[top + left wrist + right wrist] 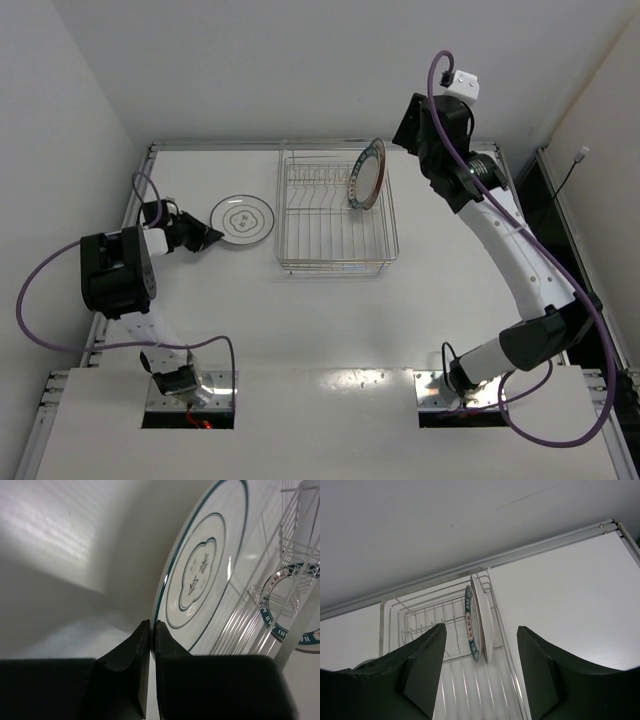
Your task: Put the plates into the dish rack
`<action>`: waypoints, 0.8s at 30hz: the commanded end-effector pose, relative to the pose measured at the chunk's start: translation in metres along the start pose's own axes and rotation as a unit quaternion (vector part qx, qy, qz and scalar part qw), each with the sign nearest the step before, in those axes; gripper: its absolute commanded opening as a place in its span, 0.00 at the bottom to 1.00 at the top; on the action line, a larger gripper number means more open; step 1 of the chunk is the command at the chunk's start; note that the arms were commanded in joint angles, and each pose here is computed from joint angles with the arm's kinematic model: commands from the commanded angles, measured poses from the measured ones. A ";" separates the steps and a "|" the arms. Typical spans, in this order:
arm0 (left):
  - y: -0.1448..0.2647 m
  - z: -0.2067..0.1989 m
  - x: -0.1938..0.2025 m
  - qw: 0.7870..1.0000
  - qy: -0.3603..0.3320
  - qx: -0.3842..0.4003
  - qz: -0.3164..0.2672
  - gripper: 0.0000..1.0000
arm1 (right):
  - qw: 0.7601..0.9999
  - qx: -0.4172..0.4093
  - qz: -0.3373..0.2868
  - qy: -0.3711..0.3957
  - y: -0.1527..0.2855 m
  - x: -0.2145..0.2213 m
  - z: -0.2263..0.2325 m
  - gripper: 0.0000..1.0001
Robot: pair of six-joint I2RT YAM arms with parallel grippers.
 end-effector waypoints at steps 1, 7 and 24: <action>0.037 -0.011 -0.005 0.998 -0.028 -0.010 -0.050 0.00 | 0.999 -0.014 -0.025 -0.025 0.006 -0.013 -0.002 0.56; 0.121 -0.123 -0.025 0.980 -0.021 0.105 -0.167 0.00 | 0.989 -0.142 -0.027 -0.040 0.002 -0.016 0.031 0.56; 0.186 -0.289 0.117 0.932 -0.096 0.348 -0.019 0.00 | 0.724 -0.643 -0.005 -0.250 0.015 0.020 0.133 0.67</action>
Point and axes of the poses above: each gripper's point midway between its finger pads, its own y axis back along the fingers, its own z axis along the line the jaws close on, x = y × z, the point moved 2 cm from there along y, back along the fingers, and after that the axes turned 14 degrees about y, right-handed, at the moved point
